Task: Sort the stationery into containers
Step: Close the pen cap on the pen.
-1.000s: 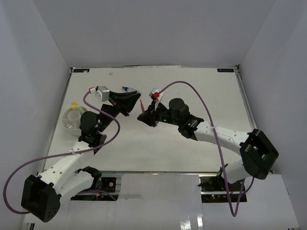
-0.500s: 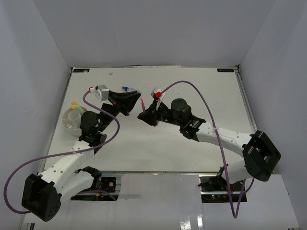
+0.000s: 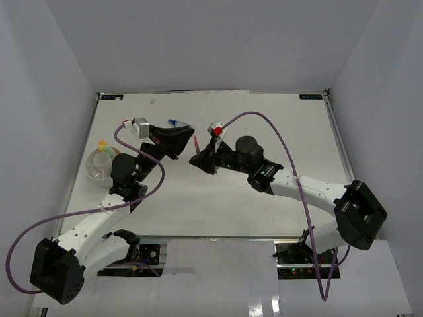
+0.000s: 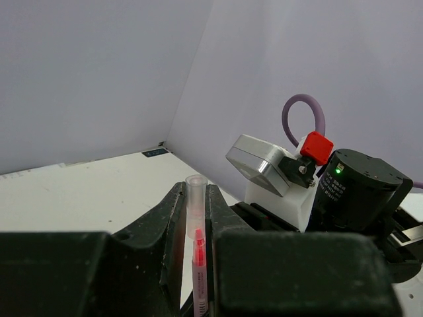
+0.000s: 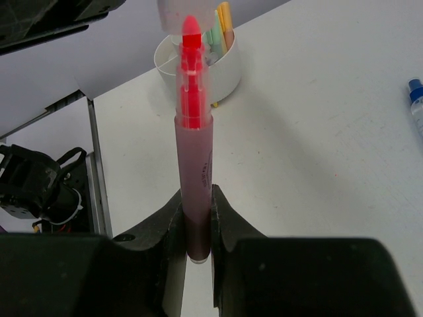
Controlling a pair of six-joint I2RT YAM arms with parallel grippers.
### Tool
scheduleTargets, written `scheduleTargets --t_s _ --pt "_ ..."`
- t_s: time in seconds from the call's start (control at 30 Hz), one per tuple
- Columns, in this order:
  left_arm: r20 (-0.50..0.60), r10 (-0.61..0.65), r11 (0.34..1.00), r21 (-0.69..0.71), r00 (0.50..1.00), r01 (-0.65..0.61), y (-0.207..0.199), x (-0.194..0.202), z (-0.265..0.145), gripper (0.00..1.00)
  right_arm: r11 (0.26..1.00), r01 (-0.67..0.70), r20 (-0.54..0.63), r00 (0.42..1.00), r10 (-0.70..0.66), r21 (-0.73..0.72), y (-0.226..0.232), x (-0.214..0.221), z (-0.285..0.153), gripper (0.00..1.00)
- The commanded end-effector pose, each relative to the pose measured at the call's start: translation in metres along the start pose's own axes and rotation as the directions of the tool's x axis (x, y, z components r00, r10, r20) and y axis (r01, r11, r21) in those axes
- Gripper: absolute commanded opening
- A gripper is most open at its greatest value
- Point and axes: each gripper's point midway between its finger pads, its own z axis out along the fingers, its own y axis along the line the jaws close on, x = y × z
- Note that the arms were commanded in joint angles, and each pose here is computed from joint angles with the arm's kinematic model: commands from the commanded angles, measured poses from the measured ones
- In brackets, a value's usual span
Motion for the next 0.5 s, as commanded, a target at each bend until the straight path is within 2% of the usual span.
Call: scheduleTargets --t_s 0.0,0.47 --pt "0.005 -0.004 1.0 0.01 1.0 0.004 -0.0008 -0.0012 -0.0012 0.0 0.998 0.049 0.085 0.995 -0.046 -0.029 0.0111 -0.0276 -0.0009 0.08" --pt "-0.019 -0.033 0.999 0.021 0.999 0.033 -0.002 0.0057 -0.0011 0.0 0.997 0.07 0.111 0.992 -0.068 -0.013 0.0114 -0.0365 -0.0026 0.08"
